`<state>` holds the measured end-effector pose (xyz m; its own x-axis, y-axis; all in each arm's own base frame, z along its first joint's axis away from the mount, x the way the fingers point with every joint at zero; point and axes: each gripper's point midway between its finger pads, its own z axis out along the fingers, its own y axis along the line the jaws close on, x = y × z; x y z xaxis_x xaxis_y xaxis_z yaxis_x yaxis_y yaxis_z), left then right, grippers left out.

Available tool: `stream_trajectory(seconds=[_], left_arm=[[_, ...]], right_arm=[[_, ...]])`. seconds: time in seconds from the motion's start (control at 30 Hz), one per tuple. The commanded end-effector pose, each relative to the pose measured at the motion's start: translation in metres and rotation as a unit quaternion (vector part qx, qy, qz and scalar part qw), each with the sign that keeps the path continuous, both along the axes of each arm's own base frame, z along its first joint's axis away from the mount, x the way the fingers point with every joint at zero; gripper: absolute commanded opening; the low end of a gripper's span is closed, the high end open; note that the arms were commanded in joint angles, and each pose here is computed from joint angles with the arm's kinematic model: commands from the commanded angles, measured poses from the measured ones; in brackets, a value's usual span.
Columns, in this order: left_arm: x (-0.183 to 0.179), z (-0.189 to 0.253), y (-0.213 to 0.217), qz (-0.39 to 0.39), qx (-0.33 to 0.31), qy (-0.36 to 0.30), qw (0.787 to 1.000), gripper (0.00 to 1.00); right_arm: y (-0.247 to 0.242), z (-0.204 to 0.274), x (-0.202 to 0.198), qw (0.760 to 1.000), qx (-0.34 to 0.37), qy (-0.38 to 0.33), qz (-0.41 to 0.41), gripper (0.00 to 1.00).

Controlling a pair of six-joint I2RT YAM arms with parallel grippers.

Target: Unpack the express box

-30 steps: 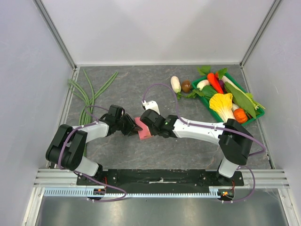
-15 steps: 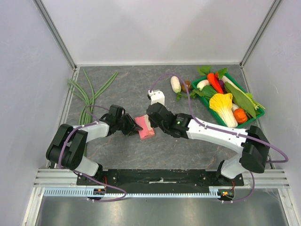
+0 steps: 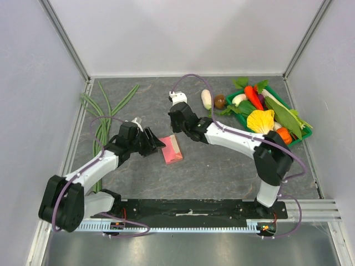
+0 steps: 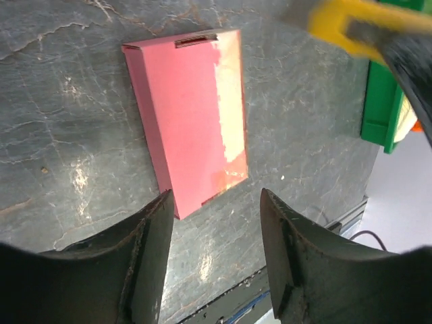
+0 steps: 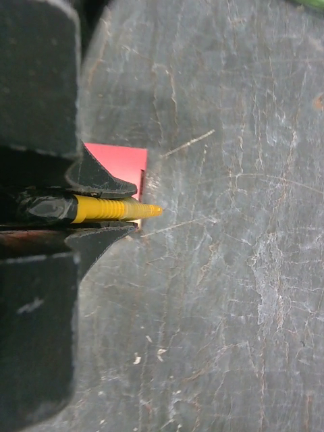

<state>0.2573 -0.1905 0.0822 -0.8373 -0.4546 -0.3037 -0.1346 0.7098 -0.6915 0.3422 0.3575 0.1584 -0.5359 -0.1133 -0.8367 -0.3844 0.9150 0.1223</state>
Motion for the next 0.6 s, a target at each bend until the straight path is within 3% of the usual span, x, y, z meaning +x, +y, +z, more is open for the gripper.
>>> stream_trajectory(seconds=[0.0, 0.2, 0.4, 0.57], left_arm=[[-0.027, -0.011, 0.008, -0.034, 0.031, 0.011, 0.999, 0.52], [-0.066, -0.024, -0.015, -0.109, 0.028, 0.015, 0.994, 0.33], [-0.081, -0.042, -0.024, -0.144, 0.051, 0.030, 0.988, 0.23], [-0.088, -0.060, -0.034, -0.150, 0.047, 0.044, 0.987, 0.22]], right_arm=[[0.026, -0.001, 0.029, 0.999, 0.029, -0.007, 0.037, 0.00], [0.026, -0.024, 0.043, 0.999, 0.016, 0.012, 0.039, 0.00], [0.028, -0.044, 0.037, 0.997, 0.004, 0.033, 0.070, 0.00], [0.022, -0.051, 0.032, 0.996, -0.012, 0.041, 0.077, 0.00]])
